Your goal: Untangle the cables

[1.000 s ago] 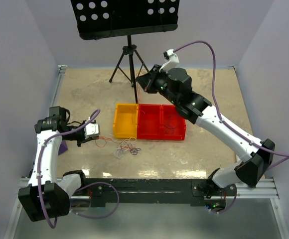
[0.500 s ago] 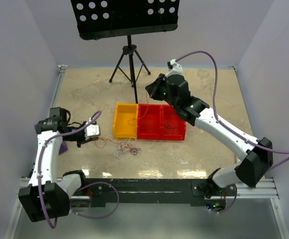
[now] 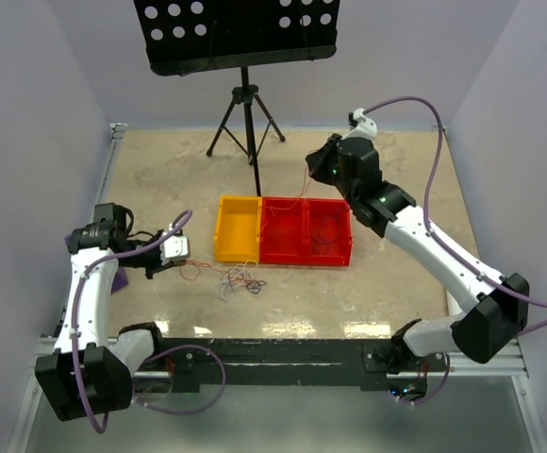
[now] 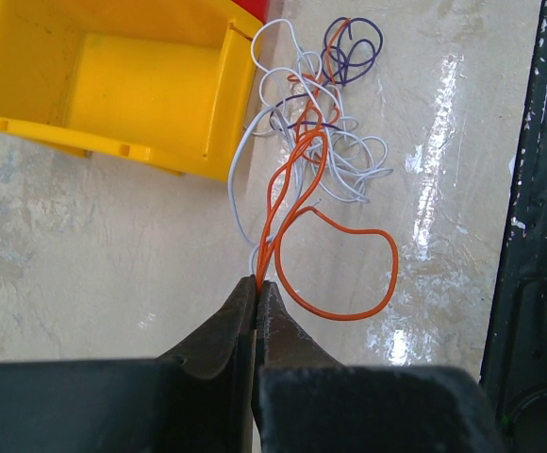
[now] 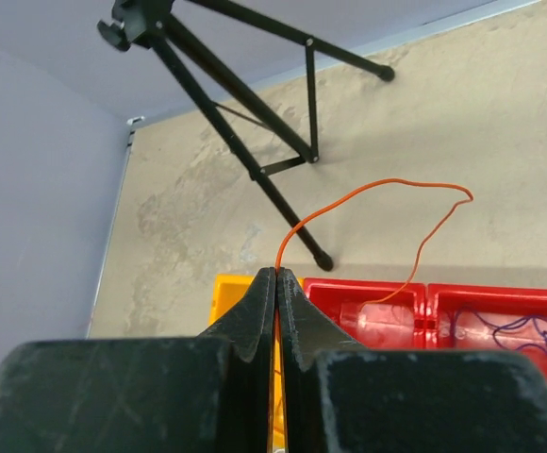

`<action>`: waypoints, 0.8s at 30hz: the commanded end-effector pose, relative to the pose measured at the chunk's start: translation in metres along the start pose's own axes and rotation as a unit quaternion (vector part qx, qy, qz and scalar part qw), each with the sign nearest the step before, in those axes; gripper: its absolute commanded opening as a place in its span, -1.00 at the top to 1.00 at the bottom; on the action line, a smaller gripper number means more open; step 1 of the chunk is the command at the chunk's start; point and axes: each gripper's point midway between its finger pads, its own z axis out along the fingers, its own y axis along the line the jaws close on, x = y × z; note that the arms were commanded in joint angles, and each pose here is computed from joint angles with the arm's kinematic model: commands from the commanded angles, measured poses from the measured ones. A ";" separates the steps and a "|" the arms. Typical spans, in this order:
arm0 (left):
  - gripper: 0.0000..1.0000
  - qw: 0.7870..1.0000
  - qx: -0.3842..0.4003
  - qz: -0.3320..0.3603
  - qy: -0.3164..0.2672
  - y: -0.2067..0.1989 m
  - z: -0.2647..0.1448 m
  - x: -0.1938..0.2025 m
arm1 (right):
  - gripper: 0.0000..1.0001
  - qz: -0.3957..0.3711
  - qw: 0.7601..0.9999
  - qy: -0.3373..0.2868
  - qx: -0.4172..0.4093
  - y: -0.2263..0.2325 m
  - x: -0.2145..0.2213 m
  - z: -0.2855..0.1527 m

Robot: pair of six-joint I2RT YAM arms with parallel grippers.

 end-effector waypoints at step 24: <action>1.00 1.000 -0.003 0.005 -0.018 0.003 0.002 -0.004 | 1.00 -0.058 0.997 0.047 -0.035 0.000 0.052 0.015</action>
